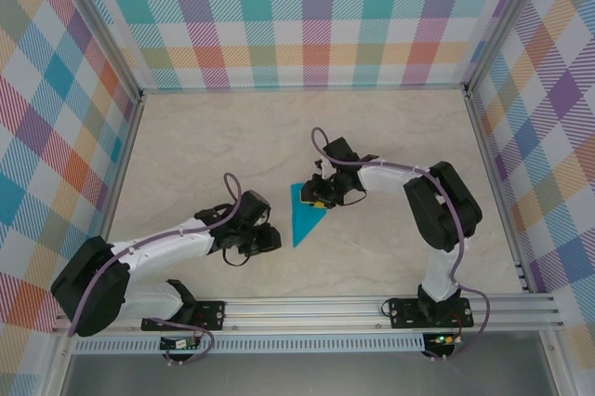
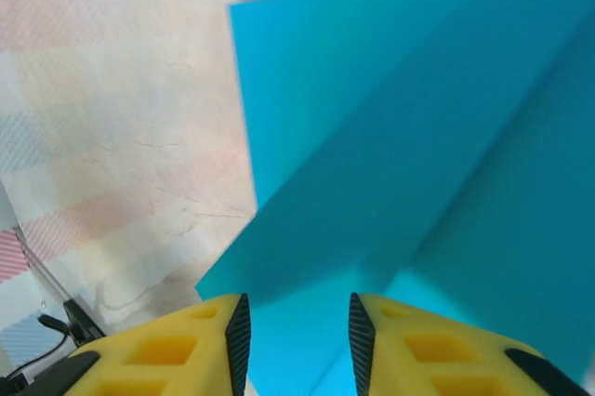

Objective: Fold a paper plane with a square sheet of paper (pick it up from the middle)
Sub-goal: Fourth fold the wing at the center of the table, then turn over the paper at the center of the table.

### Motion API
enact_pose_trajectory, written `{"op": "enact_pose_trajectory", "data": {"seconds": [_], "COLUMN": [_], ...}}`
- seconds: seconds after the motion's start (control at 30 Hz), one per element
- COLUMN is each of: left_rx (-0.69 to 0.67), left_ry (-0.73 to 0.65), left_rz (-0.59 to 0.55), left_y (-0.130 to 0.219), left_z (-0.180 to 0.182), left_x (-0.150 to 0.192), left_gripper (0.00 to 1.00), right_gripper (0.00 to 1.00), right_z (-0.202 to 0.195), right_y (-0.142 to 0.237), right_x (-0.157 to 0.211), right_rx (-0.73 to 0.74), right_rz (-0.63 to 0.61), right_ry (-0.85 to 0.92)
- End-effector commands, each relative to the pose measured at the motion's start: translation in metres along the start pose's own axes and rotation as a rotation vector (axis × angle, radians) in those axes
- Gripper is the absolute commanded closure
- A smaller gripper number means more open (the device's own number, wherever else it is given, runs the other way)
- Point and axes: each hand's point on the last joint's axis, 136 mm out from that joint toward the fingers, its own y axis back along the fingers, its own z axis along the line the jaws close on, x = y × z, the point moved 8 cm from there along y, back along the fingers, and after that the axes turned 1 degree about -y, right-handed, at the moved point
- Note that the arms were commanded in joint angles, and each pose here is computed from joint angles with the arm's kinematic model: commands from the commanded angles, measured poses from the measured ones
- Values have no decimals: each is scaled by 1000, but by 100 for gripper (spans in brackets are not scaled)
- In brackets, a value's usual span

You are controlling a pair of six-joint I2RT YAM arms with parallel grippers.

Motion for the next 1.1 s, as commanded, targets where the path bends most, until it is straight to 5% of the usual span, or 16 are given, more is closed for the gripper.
{"op": "enact_pose_trajectory", "data": {"seconds": [0.0, 0.57, 0.83, 1.07], "left_rx": [9, 14, -33, -113], "left_ry": [6, -27, -33, -28], "left_rz": [-32, 47, 69, 95], "left_y": [3, -40, -54, -67], "left_z": [-9, -44, -43, -33], "left_x": [-23, -75, -82, -82], "left_gripper": [72, 51, 51, 60], "right_gripper": [60, 54, 53, 57], "right_z": [1, -40, -43, -42], "right_y": [33, 20, 12, 4], "right_x": [-1, 21, 16, 13], "right_rx": [59, -22, -1, -29], "right_rz": [-94, -27, -14, 8], "right_ry": [-20, -247, -260, -262]}}
